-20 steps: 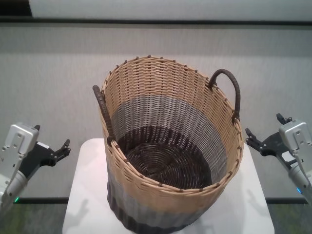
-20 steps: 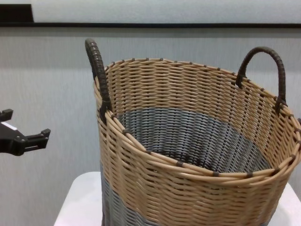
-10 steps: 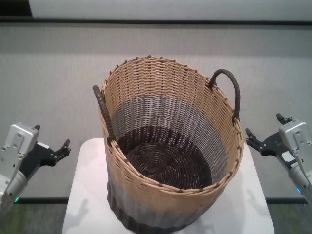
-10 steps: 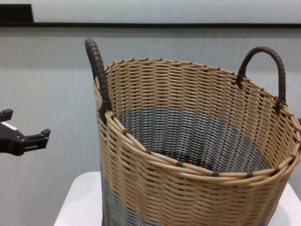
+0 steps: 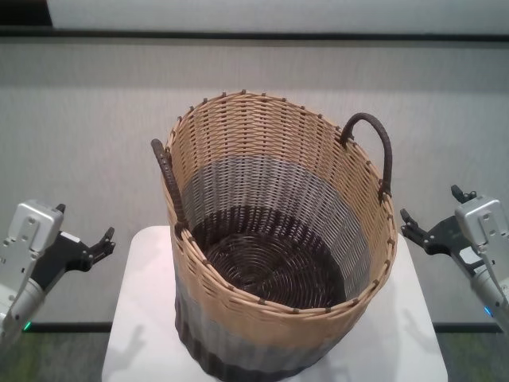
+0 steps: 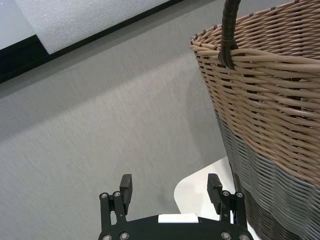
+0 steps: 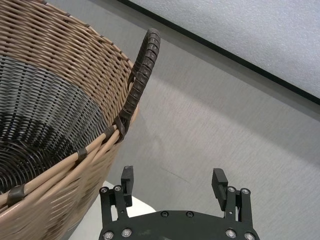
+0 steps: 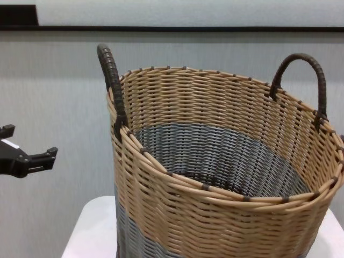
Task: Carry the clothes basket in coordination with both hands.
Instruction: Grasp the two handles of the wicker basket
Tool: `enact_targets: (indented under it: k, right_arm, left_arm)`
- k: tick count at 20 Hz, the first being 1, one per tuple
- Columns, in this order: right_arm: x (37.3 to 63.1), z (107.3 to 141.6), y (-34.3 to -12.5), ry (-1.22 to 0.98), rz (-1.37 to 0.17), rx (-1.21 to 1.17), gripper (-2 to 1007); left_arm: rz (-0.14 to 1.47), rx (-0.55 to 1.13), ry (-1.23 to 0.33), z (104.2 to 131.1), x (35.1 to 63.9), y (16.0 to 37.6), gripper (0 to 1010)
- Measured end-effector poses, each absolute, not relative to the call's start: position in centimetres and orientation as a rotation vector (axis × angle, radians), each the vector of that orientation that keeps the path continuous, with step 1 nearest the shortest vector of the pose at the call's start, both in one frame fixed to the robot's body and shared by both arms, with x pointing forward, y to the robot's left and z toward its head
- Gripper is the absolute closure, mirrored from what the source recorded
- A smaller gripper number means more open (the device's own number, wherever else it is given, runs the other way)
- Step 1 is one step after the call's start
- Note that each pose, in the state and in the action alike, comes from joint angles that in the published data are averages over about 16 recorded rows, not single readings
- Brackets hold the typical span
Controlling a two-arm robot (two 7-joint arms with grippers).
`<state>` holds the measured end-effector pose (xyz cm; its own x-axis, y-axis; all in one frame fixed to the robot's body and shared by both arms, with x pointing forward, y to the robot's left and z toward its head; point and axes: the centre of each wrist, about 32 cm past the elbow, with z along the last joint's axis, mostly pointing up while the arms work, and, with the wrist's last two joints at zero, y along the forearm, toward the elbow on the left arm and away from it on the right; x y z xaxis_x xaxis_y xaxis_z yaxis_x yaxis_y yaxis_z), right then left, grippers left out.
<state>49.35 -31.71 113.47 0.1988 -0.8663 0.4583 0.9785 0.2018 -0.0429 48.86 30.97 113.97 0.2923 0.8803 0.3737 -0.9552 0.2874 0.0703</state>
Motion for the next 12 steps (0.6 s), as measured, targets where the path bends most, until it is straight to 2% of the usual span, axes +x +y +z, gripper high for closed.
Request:
enact_targets:
  k: [7, 12]
  right_arm:
    - [49.2, 113.7, -31.9, -0.368, -1.330, -0.367, 3]
    - [48.8, 114.7, -32.8, -0.363, -1.332, -0.398, 3]
  left_arm:
    - [1.242, 0.312, -0.282, 114.1, 48.7, 31.1, 11]
    - [1.216, 0.340, -0.265, 115.0, 48.4, 31.8, 11]
